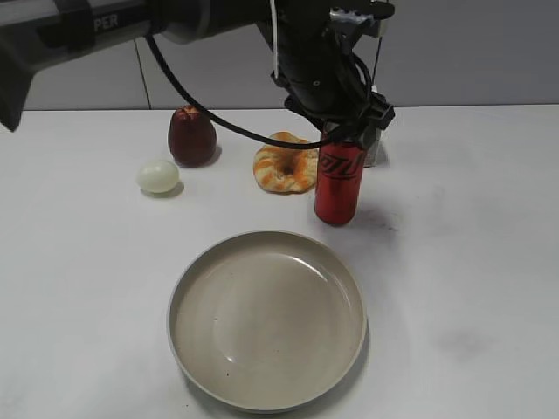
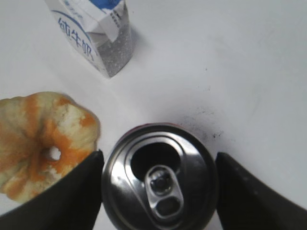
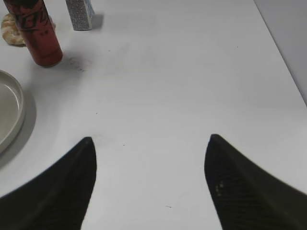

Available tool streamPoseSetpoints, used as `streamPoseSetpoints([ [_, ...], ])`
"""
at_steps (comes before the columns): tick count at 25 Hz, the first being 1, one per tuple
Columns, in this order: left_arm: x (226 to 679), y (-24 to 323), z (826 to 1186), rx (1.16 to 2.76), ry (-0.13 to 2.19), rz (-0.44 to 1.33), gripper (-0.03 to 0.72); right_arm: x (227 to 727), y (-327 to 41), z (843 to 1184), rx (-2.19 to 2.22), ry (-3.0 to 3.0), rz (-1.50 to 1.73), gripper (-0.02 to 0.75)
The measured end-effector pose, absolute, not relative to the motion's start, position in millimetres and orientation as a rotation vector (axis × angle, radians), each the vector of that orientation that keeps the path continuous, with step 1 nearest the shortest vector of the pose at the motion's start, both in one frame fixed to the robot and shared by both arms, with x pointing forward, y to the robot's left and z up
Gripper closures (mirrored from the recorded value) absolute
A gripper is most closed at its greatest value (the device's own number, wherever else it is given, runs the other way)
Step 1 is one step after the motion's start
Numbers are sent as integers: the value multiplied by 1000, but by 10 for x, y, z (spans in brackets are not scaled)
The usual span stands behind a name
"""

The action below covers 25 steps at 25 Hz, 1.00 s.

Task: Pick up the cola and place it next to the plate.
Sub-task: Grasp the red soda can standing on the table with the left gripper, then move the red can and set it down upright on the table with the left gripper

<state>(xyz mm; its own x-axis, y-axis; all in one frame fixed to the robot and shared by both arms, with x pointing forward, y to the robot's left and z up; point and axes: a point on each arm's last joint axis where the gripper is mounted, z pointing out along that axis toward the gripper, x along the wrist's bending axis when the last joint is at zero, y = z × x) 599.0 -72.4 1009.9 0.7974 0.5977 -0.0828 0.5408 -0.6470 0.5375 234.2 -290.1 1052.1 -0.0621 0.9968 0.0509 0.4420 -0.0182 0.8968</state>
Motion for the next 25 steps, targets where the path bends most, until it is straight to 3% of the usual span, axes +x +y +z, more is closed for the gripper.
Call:
streamPoseSetpoints([
  [3, 5967, -655, 10236, 2458, 824, 188, 174, 2342, -2901, 10521, 1533, 1580, 1039, 203],
  [7, 5918, -416, 10750, 2422, 813, 274, 174, 2342, -2901, 10521, 1533, 1580, 1039, 203],
  [12, 5904, 119, 11379, 2344, 882, 350, 174, 2342, -2901, 10521, 1533, 1580, 1039, 203],
  [15, 5866, 480, 11563, 2331, 953, 374, 174, 2342, -2901, 10521, 1533, 1580, 1039, 203],
  [19, 5720, 876, 11567, 2381, 1058, 344, 174, 2342, -2901, 10521, 1533, 1580, 1039, 203],
  [25, 5535, 1150, 11411, 2436, 1156, 294, 174, 2342, -2901, 10521, 1533, 1580, 1039, 203],
])
